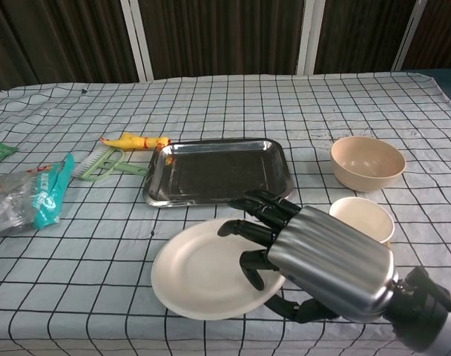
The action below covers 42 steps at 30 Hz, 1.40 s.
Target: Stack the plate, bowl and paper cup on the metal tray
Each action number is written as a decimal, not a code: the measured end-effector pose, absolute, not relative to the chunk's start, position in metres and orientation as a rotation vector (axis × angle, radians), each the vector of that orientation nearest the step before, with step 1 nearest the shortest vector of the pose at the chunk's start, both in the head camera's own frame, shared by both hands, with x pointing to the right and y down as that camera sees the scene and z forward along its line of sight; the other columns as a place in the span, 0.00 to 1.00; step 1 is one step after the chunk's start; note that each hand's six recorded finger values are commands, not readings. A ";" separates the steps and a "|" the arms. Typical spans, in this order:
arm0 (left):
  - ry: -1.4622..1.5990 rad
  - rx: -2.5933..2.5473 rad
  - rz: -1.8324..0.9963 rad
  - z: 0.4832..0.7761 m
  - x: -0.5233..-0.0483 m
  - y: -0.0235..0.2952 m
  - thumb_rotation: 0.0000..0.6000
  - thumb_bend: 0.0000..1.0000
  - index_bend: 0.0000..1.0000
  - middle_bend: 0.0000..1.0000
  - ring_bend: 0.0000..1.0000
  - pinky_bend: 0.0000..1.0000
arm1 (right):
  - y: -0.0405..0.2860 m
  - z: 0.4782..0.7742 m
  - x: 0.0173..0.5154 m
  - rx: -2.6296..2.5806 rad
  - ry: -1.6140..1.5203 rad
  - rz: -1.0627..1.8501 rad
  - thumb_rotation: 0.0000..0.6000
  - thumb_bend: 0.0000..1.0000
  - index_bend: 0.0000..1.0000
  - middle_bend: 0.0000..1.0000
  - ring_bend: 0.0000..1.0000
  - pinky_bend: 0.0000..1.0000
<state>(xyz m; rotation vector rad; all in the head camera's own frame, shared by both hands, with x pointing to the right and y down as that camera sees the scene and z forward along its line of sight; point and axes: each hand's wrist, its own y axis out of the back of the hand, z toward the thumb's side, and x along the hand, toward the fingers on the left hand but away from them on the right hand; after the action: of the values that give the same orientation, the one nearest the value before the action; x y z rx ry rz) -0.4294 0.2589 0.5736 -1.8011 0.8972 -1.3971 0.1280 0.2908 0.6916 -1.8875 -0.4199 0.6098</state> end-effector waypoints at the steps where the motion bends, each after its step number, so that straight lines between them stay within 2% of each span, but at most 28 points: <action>1: 0.900 -1.800 -1.394 0.573 -0.430 0.259 1.00 0.42 0.00 0.07 0.02 0.09 | 0.288 0.688 0.127 -1.886 -0.445 0.595 1.00 0.42 0.77 0.20 0.01 0.00; 16: 0.903 -1.799 -1.389 0.574 -0.429 0.259 1.00 0.42 0.00 0.07 0.02 0.09 | 0.232 0.644 0.102 -1.808 -0.709 0.491 1.00 0.42 0.80 0.22 0.01 0.00; 22: 0.900 -1.802 -1.394 0.575 -0.429 0.258 1.00 0.42 0.00 0.07 0.02 0.09 | 0.197 0.634 0.100 -1.697 -0.784 0.498 1.00 0.42 0.80 0.22 0.01 0.00; 32: 0.881 -1.811 -1.423 0.582 -0.430 0.257 1.00 0.42 0.00 0.07 0.02 0.09 | 0.135 0.668 0.095 -1.535 -0.748 0.707 1.00 0.42 0.80 0.22 0.01 0.00; 37: 0.885 -1.807 -1.430 0.583 -0.431 0.255 1.00 0.42 0.00 0.07 0.02 0.09 | 0.124 0.687 0.085 -1.494 -0.689 0.768 1.00 0.42 0.80 0.22 0.01 0.00; 42: 0.890 -1.804 -1.435 0.583 -0.432 0.254 1.00 0.42 0.00 0.07 0.02 0.09 | 0.126 0.706 0.072 -1.471 -0.629 0.803 1.00 0.42 0.80 0.22 0.01 0.00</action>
<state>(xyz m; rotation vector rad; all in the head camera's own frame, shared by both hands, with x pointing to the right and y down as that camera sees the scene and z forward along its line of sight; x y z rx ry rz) -0.4324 0.2542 0.5831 -1.8038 0.8898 -1.4351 0.0721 0.1262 0.7056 -1.4709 -0.6289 0.8025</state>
